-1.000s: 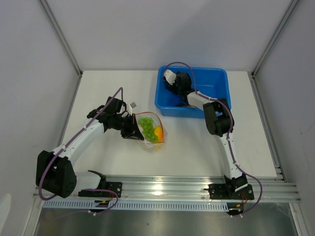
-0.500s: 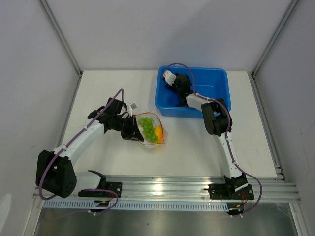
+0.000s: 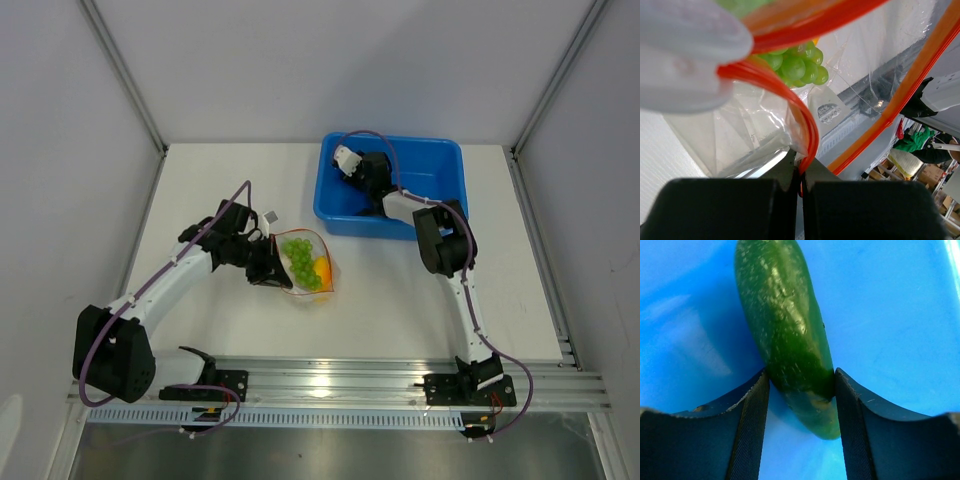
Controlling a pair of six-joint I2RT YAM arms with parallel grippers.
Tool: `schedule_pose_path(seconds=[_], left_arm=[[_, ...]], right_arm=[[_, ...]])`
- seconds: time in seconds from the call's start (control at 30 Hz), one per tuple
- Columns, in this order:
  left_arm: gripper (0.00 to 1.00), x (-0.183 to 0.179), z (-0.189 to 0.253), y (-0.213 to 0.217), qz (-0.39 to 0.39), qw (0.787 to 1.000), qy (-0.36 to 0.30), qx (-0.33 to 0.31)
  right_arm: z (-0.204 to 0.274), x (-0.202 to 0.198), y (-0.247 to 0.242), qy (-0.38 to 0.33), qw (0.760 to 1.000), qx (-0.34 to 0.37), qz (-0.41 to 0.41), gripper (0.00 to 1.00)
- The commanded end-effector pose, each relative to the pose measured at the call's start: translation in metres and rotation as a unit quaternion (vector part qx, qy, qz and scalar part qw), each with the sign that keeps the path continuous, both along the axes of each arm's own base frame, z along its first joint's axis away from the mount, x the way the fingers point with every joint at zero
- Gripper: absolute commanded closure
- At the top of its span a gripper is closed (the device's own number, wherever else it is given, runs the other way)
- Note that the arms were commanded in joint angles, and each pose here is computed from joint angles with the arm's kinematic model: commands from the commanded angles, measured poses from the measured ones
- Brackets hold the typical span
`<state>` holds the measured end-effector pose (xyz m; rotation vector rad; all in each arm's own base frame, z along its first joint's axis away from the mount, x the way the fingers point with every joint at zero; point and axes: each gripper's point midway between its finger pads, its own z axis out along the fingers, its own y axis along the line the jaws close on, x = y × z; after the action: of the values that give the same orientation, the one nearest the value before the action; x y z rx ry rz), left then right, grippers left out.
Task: Place the food in the zip-top bag and seal the zipper
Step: Pick up the fake vegetable from the bin.
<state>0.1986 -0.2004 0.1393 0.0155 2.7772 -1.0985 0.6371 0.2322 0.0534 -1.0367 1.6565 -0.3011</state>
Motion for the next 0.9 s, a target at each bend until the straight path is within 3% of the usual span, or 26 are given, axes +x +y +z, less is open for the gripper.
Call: schedule_pose_path(seconds=[0.0,0.17,0.6,0.87], left_arm=[[0.99,-0.001,0.006,-0.004,-0.008,1.000,-0.012,-0.010],[0.99,-0.001,0.008,-0.005,-0.008,1.000,-0.014,-0.013],[0.99,0.000,0.015,-0.007,-0.006,0.999,-0.026,-0.025],[0.99,-0.001,0.014,-0.007,-0.009,0.999,-0.030,-0.030]], right_arm=[[0.014,-0.019,0.008,0.022,0.999,0.015,0.026,0.83],[0.022,-0.037,0.007,0.012,0.999,0.003,0.035,1.00],[0.088,-0.050,-0.001,-0.013,0.999,0.029,0.006,1.00],[0.136,-0.072,0.003,0.001,0.995,0.092,-0.027,1.00]])
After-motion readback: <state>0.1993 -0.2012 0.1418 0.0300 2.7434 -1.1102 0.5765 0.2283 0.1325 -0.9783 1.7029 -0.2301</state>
